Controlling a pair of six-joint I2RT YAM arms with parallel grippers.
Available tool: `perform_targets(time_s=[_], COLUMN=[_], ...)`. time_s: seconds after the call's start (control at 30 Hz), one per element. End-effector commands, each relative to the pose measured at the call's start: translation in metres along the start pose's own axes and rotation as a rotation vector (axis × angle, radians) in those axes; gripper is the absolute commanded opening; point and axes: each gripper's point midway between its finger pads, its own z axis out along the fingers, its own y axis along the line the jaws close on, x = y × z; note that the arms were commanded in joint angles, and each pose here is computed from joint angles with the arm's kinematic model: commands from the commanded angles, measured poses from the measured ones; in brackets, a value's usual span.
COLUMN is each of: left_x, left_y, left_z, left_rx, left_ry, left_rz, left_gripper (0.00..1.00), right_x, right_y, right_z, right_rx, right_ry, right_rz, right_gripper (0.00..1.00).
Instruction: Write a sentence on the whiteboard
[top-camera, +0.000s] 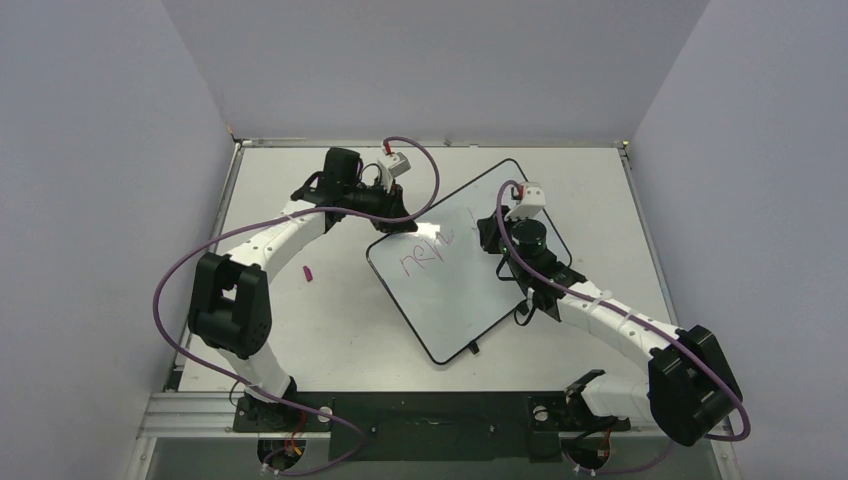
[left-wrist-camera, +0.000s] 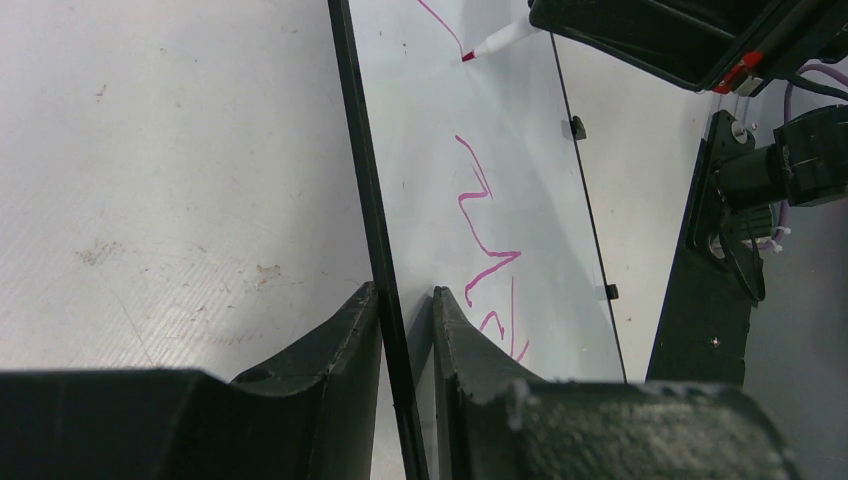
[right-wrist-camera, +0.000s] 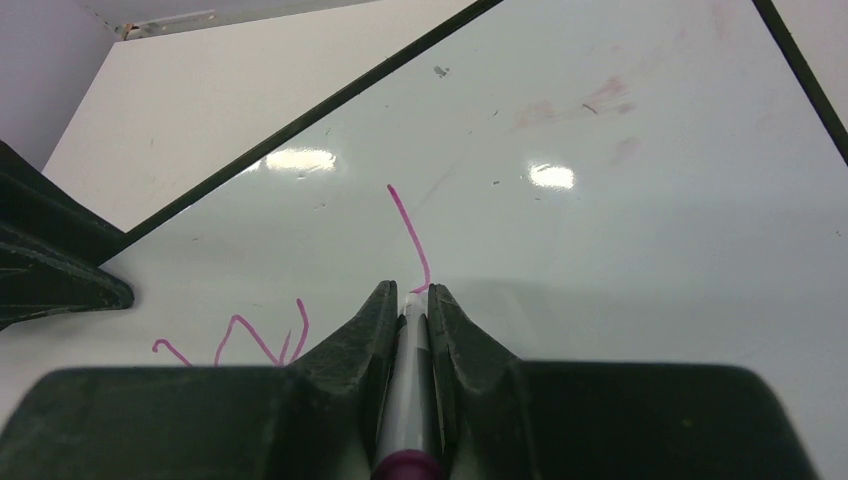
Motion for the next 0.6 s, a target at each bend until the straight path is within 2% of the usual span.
perform_targets(time_s=[0.0, 0.27, 0.57], left_x=[-0.001, -0.001, -0.001], left_y=[-0.015, -0.015, -0.015], left_z=[-0.002, -0.002, -0.002], left_rx=[0.027, 0.026, 0.027], left_ry=[-0.001, -0.001, 0.0], left_rz=[0.065, 0.065, 0.063], left_gripper=[0.0, 0.0, 0.0], right_x=[0.002, -0.01, -0.063], right_y=[0.014, 0.028, 0.045], right_z=[-0.005, -0.004, -0.004], right_rx=[-0.041, -0.067, -0.087], right_ry=[0.012, -0.005, -0.119], right_rz=[0.003, 0.005, 0.021], right_gripper=[0.0, 0.0, 0.0])
